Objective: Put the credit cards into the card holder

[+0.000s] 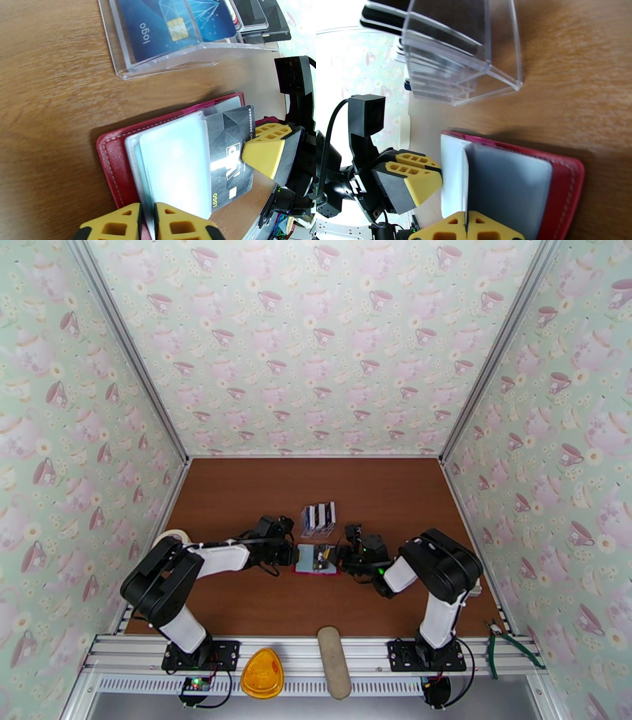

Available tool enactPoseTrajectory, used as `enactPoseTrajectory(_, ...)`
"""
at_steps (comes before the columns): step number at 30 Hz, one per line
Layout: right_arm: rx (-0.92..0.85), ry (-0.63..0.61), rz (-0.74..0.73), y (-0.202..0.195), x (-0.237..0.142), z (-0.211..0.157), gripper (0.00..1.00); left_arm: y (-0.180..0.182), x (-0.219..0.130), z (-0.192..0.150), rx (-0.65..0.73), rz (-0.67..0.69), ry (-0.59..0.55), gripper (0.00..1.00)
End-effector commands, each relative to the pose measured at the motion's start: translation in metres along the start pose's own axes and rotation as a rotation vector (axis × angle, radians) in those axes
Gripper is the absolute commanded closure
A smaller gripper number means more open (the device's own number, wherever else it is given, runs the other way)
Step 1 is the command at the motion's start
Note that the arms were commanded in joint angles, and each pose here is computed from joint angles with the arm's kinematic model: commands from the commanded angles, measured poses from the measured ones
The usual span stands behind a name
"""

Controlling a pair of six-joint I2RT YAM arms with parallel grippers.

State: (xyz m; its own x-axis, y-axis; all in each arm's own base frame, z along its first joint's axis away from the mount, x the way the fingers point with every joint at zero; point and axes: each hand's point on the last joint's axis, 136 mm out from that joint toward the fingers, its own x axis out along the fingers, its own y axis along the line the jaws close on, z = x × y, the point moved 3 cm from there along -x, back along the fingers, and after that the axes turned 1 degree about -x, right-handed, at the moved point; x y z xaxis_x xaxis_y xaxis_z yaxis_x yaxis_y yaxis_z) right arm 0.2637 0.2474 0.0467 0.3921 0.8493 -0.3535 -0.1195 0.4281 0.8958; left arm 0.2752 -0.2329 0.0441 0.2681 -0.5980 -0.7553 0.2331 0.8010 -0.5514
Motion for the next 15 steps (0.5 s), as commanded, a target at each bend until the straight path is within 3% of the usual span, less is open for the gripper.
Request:
enactPoseTrajectory(1, 0.015, 0.014, 0.036, 0.0024, -0.0002, -0.0033, 1.00, 0.0196, 0.0088, -0.0232, -0.037, 0.070, 0.074, 0.85)
enactPoseTrajectory(15, 0.028, 0.034, 0.035, 0.0000, 0.0025, -0.0061, 1.00, 0.0211, 0.0101, -0.0237, -0.049, 0.072, 0.076, 0.89)
